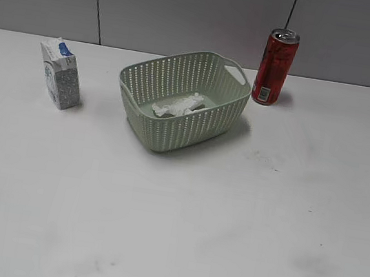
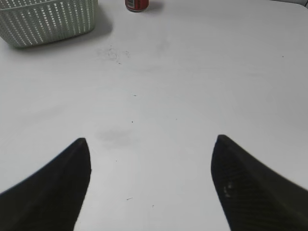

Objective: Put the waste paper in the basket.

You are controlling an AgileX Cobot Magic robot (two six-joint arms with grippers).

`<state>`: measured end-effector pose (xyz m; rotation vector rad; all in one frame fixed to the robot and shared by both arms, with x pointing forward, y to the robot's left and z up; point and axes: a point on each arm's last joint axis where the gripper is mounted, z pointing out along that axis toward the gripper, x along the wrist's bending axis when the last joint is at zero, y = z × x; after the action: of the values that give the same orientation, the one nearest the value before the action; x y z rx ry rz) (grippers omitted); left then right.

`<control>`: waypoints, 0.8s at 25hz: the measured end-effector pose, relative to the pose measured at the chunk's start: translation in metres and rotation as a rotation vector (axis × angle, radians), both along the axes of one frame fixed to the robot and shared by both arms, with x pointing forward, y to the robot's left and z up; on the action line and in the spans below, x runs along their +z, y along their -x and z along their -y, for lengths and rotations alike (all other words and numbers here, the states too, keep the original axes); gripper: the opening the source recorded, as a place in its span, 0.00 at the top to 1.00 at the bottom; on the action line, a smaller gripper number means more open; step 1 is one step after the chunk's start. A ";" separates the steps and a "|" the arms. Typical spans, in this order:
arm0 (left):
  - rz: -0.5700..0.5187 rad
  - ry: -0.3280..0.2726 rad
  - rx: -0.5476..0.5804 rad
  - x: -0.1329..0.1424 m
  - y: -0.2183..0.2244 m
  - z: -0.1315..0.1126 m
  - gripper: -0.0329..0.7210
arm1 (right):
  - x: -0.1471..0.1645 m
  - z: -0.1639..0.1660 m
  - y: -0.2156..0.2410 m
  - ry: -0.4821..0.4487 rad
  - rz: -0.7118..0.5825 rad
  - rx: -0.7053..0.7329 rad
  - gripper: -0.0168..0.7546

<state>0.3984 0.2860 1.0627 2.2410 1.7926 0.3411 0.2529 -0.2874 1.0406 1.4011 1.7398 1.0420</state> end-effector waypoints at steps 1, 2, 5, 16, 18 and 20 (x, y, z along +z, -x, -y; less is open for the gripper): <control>0.002 0.008 0.001 -0.004 0.008 0.000 0.18 | 0.000 0.000 0.000 0.000 0.000 0.000 0.22; 0.010 0.018 0.002 -0.007 0.017 0.000 0.18 | 0.000 0.000 0.000 0.000 0.000 0.000 0.22; 0.047 0.041 0.004 -0.016 0.039 0.000 0.18 | 0.000 0.000 0.000 0.000 0.000 0.000 0.22; 0.372 0.085 0.001 -0.015 0.103 -0.005 0.19 | 0.000 0.000 0.000 0.000 0.000 0.000 0.22; 0.447 0.092 -0.001 -0.012 0.114 -0.006 0.19 | 0.000 0.000 0.000 0.000 0.000 0.000 0.22; 0.511 0.097 -0.003 -0.009 0.124 -0.006 0.19 | 0.000 0.000 0.000 0.000 0.000 0.000 0.22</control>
<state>0.2746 0.2924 1.0537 1.8679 1.4963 0.7325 0.2529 -0.2874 1.0406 1.4011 1.7398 1.0420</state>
